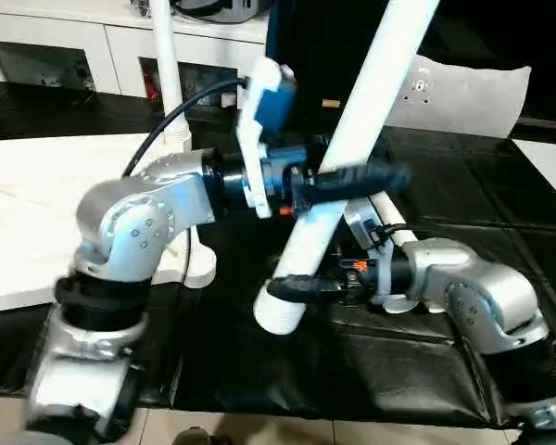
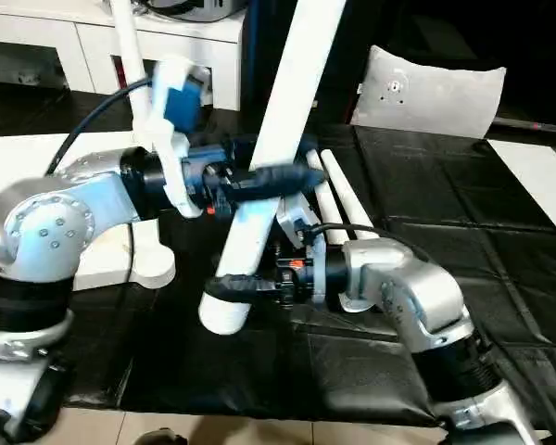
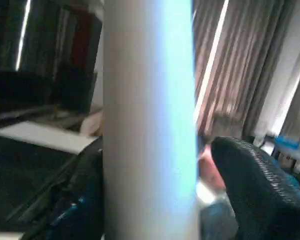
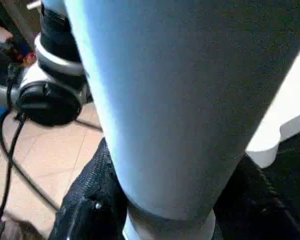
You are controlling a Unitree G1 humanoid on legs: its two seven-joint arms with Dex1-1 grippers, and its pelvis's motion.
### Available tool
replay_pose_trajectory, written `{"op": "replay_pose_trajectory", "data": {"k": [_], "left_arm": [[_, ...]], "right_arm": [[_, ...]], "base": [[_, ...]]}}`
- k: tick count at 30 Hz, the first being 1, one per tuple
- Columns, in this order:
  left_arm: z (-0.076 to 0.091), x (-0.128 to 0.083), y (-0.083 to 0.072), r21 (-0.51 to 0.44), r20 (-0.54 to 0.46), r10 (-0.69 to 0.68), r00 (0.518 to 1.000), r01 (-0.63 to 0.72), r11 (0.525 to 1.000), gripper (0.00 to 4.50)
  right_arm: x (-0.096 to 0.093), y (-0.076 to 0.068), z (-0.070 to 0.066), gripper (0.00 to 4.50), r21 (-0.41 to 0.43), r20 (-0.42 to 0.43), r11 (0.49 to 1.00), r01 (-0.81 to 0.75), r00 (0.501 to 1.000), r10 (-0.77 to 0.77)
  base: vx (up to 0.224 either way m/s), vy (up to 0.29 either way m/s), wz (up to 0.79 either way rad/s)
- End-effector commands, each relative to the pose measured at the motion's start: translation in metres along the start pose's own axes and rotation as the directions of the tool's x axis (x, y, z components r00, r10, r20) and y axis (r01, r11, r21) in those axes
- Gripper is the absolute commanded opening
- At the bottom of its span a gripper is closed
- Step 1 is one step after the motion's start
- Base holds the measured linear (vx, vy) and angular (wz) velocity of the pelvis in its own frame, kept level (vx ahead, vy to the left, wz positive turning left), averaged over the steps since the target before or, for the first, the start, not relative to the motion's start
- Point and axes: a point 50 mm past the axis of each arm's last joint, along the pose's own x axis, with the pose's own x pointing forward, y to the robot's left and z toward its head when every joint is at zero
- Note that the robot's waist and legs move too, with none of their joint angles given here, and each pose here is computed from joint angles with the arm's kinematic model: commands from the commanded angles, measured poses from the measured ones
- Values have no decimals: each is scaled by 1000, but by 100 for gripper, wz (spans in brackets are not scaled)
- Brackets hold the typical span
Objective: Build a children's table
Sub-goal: Pick table leg
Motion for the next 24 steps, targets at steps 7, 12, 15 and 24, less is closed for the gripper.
{"op": "replay_pose_trajectory", "data": {"k": [7,12,15,24], "left_arm": [[31,-4,-5,-121,423,30,906,23,992,370],[33,-27,17,-192,477,280,833,-212,958,370],[24,-50,26,-137,392,437,810,-418,898,370],[-37,-116,19,102,115,836,536,-844,527,370]], "right_arm": [[-4,3,5,191,59,186,993,107,976,-116],[-3,12,1,191,76,228,986,152,960,-165],[-6,14,-2,191,60,229,967,249,939,-256],[-16,-2,-17,191,33,185,690,723,674,-715]], "base": [[0,0,0],[0,0,0],[0,0,0],[0,0,0]]}}
